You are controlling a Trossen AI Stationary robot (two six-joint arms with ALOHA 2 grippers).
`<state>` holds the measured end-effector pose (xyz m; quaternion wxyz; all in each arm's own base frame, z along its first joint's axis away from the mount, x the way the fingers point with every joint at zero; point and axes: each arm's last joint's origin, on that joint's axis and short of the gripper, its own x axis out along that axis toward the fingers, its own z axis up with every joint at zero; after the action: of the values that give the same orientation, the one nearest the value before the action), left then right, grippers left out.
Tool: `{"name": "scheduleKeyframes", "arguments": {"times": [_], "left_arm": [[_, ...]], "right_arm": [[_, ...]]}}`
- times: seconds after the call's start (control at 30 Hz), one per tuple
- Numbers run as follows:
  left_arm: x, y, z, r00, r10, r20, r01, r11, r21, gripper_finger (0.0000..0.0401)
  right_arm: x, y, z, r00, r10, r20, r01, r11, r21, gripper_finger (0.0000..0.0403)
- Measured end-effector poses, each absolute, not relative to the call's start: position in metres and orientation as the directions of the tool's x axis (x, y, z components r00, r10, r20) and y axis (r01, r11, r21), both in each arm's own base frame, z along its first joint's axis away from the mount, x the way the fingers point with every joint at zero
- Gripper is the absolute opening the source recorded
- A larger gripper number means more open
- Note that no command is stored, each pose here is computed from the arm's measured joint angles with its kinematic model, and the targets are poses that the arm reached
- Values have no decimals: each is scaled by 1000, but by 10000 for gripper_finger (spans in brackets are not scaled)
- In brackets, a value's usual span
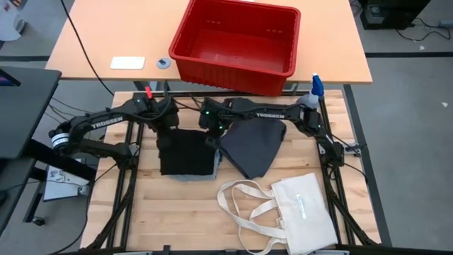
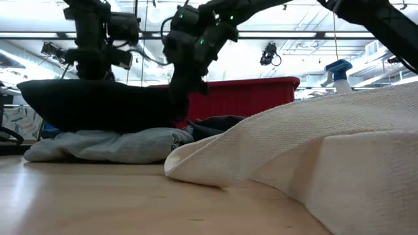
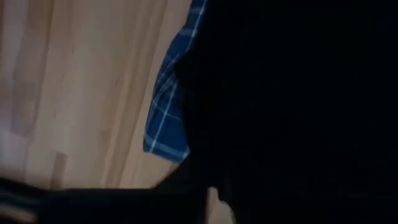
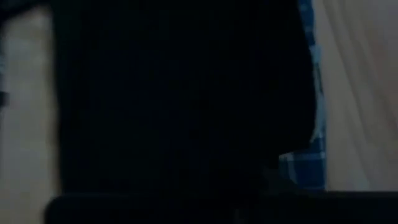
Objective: Fold laundry
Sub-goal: Fold the black shirt
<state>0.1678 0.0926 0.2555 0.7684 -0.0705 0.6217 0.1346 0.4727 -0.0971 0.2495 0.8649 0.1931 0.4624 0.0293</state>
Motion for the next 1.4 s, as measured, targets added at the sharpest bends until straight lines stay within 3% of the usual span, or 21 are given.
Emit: {"name": "scheduleKeyframes", "arguments": {"times": [0.07,0.2,0.33,0.43,0.8,0.93,1.1,1.17,1.3,1.4], "left_arm": [[168,92,271,208,119,-971,-317,947,48,16],[166,91,303,277,157,-948,-308,949,67,15],[166,93,311,306,183,-934,-248,963,108,15],[167,96,302,282,223,-933,-197,965,171,15],[178,107,267,298,392,-871,-305,903,302,22],[174,106,285,264,408,-874,-406,869,283,71],[163,99,319,236,369,-899,-479,849,223,183],[156,93,329,248,283,-927,-541,834,109,231],[142,72,326,381,-3,-924,-607,754,-253,301],[129,62,302,363,-38,-931,-691,659,-296,327]], "right_arm": [[467,-96,265,594,248,-766,113,916,384,21],[457,-94,292,637,218,-739,103,927,361,39],[453,-97,293,625,237,-743,102,920,379,36],[454,-102,280,599,274,-753,104,905,412,30],[444,-110,213,524,306,-795,227,849,476,50],[445,-113,215,542,292,-788,245,842,481,73],[444,-124,223,571,272,-775,271,828,491,115],[443,-127,227,572,271,-774,276,825,494,132],[442,-132,232,584,263,-768,288,817,499,157],[447,-132,236,622,260,-739,260,821,508,165]]}}
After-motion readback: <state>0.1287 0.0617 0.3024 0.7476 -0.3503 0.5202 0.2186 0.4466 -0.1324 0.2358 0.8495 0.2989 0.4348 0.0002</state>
